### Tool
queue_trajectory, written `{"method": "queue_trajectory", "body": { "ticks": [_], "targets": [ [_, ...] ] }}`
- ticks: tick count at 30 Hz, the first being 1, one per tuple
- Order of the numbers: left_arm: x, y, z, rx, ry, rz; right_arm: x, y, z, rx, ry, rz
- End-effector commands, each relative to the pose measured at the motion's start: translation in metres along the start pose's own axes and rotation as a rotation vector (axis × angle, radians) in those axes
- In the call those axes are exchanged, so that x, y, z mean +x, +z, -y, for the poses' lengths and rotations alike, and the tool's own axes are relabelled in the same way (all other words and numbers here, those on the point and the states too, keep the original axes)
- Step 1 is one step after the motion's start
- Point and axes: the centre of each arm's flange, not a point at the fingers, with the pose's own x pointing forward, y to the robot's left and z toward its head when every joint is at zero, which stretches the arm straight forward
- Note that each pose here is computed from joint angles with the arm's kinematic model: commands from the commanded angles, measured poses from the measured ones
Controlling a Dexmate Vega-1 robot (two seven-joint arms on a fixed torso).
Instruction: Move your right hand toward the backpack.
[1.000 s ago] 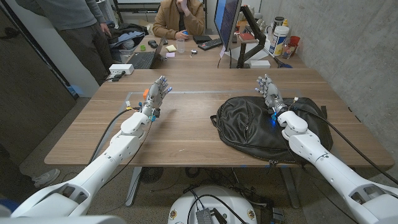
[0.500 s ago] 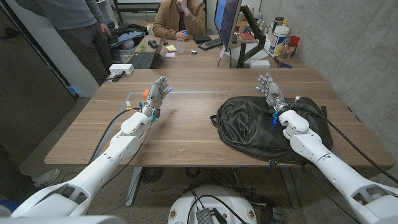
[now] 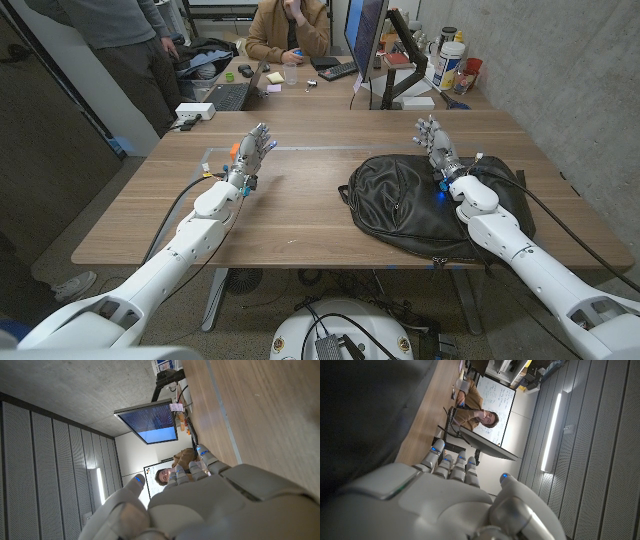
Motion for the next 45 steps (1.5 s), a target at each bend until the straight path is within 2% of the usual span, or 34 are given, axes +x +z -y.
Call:
{"method": "queue_trajectory", "body": {
  "ticks": [1, 45],
  "targets": [
    [0.0, -0.001, -0.002, -0.001, 0.004, -0.001, 0.001, 0.006, 0.001, -0.014, 0.002, 0.011],
    [0.008, -0.004, -0.005, -0.004, 0.004, -0.006, 0.005, 0.026, 0.01, -0.07, -0.008, 0.057]
  ]
}}
